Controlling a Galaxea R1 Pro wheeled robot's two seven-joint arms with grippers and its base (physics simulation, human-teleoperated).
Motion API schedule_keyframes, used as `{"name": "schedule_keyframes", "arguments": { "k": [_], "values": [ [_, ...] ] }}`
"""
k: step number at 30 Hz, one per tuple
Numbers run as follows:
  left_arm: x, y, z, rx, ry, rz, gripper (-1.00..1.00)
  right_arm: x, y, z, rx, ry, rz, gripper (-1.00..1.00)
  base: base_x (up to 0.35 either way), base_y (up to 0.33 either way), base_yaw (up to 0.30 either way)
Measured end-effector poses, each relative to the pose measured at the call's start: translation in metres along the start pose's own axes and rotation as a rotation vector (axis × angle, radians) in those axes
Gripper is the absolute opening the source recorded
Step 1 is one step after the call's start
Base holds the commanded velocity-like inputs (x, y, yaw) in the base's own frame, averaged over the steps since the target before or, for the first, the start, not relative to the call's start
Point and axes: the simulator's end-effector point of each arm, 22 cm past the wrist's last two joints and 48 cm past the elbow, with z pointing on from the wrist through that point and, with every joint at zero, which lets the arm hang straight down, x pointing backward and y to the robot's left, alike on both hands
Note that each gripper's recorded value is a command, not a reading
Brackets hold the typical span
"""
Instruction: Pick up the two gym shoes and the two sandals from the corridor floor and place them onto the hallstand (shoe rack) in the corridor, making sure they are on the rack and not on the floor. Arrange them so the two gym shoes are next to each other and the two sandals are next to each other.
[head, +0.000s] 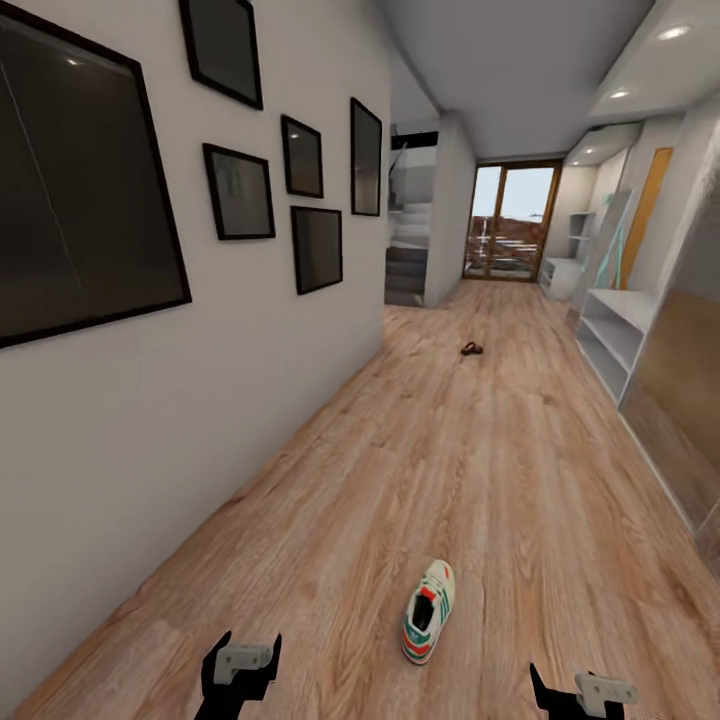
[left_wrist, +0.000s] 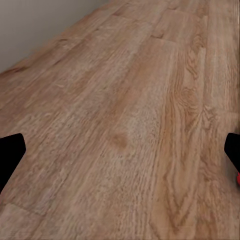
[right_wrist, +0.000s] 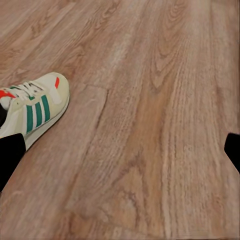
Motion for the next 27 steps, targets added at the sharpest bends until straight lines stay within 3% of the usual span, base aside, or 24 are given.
{"name": "schedule_keyframes", "arguments": {
  "k": [21,27],
  "values": [
    [0.003,0.001,-0.001,-0.002,0.006,-0.001,1.00,-0.001,0.011,0.000,-0.009,-0.003,0.016,1.00,0.046,0.299,-0.300],
    [0.001,0.001,0.000,-0.002,0.002,-0.001,1.00,-0.002,0.012,0.001,-0.011,-0.006,0.017,1.00,0.001,0.307,-0.111]
  ]
}}
